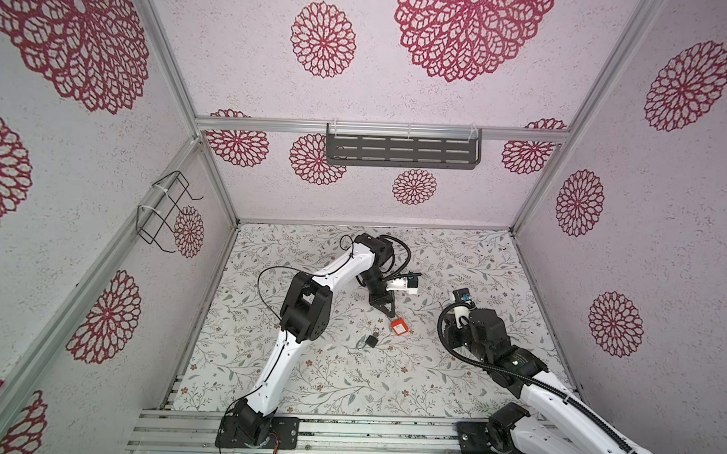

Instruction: Lock with the key

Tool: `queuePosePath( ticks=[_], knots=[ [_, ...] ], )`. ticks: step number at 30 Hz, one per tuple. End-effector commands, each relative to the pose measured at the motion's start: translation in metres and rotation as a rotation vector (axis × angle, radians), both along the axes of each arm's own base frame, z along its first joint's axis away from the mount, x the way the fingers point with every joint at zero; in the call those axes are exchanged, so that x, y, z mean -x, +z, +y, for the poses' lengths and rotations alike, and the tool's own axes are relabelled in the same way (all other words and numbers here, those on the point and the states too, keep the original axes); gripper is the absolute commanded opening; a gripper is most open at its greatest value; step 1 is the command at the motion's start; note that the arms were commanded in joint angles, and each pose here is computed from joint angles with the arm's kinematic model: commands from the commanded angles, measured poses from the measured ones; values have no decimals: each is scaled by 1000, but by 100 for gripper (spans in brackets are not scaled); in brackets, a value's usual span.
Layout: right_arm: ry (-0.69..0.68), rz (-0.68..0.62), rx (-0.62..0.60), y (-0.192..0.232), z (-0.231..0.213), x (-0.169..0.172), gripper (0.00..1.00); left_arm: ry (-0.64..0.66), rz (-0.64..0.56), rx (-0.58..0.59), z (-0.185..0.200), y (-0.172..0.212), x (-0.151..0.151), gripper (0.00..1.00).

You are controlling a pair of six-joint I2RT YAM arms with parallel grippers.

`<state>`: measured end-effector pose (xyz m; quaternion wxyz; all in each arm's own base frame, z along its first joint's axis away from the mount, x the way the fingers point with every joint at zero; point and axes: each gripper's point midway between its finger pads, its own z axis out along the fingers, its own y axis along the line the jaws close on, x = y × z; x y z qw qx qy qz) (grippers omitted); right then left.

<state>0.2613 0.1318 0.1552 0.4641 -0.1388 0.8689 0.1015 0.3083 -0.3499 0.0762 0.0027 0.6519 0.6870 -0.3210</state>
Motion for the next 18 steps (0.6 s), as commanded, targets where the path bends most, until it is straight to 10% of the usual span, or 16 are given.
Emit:
queuePosePath(
  ticks=[1, 18],
  knots=[
    [-15, -18, -34, 8, 0, -2, 0, -15, -14, -18, -8, -10, 0, 3],
    [-30, -9, -62, 2, -1, 1, 0, 0, -161, -72, -30, -32, -17, 16]
  ],
)
